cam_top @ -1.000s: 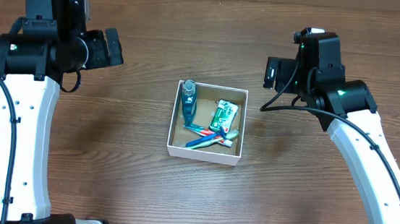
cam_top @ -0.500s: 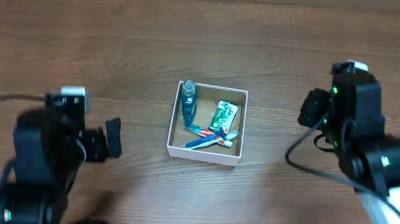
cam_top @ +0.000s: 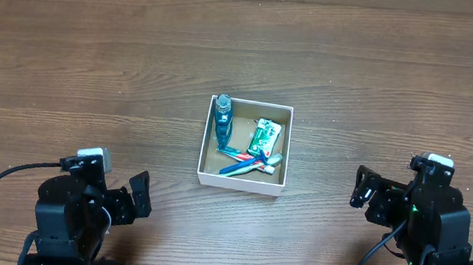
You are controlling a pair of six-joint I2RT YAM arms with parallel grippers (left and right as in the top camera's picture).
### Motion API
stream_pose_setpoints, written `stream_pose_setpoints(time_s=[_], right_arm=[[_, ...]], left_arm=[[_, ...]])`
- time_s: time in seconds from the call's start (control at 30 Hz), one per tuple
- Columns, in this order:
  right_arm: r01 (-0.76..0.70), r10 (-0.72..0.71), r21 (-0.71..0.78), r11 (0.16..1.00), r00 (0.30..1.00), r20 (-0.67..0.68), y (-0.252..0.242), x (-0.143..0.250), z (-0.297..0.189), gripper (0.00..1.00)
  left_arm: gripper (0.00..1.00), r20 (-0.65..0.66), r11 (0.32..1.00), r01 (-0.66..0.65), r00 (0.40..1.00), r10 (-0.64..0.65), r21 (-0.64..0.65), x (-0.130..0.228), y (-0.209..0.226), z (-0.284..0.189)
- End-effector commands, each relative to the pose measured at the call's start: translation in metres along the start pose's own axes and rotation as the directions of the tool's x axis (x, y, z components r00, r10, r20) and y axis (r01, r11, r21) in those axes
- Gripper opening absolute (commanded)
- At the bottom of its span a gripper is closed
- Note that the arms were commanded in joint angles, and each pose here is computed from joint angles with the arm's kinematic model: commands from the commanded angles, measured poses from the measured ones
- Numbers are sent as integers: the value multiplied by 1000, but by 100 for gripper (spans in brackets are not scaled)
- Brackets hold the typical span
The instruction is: Pack container
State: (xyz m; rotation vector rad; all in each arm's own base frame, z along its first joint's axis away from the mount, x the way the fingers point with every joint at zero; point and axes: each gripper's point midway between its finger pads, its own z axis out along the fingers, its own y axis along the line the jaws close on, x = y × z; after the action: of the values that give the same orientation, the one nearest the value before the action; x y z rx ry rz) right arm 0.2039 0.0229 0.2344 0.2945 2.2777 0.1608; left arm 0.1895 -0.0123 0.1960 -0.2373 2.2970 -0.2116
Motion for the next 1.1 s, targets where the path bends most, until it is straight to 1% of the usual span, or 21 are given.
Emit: stream_pose_setpoints(time_s=[0.0,0.27,0.4,0.47,0.6,0.73,0.77,0.87,0.9,0.97,1.07], right_arm=[[-4,4,12,1000,1000,6,-3,0,1,100],[-4,4,11,1000,1000,8,-3,0,0,100],[-8,8,-8,1000,999,52,-7,6,-8,100],[-8,9,-18,1000,996,89,-10,9,-8,100],[10,15,-92,996,966,258,-10,15,4,100],[0,64,-154,988,909,412,-14,18,14,100],[46,41,-178,983,888,458,-10,17,16,100],[159,-39,-184,970,849,527,1,11,22,100],[211,-82,-160,964,814,576,3,5,24,100],[269,-135,-122,955,765,630,6,-2,26,100],[332,-193,-69,941,692,696,8,-7,33,100]], left_arm=[[100,-12,1000,17,1000,-17,13,3,-2,3],[100,-12,1000,17,1000,-17,13,3,-2,3],[100,-12,1000,17,1000,-17,13,3,-2,3],[100,-12,1000,17,1000,-17,13,3,-2,3],[100,-12,1000,17,1000,-17,13,3,-2,3],[100,-12,1000,17,1000,-17,13,3,-2,3],[100,-12,1000,17,1000,-17,13,3,-2,3],[100,-12,1000,17,1000,-17,13,3,-2,3],[100,-12,1000,17,1000,-17,13,3,-2,3],[100,-12,1000,17,1000,-17,13,3,-2,3],[100,-12,1000,17,1000,-17,13,3,-2,3]])
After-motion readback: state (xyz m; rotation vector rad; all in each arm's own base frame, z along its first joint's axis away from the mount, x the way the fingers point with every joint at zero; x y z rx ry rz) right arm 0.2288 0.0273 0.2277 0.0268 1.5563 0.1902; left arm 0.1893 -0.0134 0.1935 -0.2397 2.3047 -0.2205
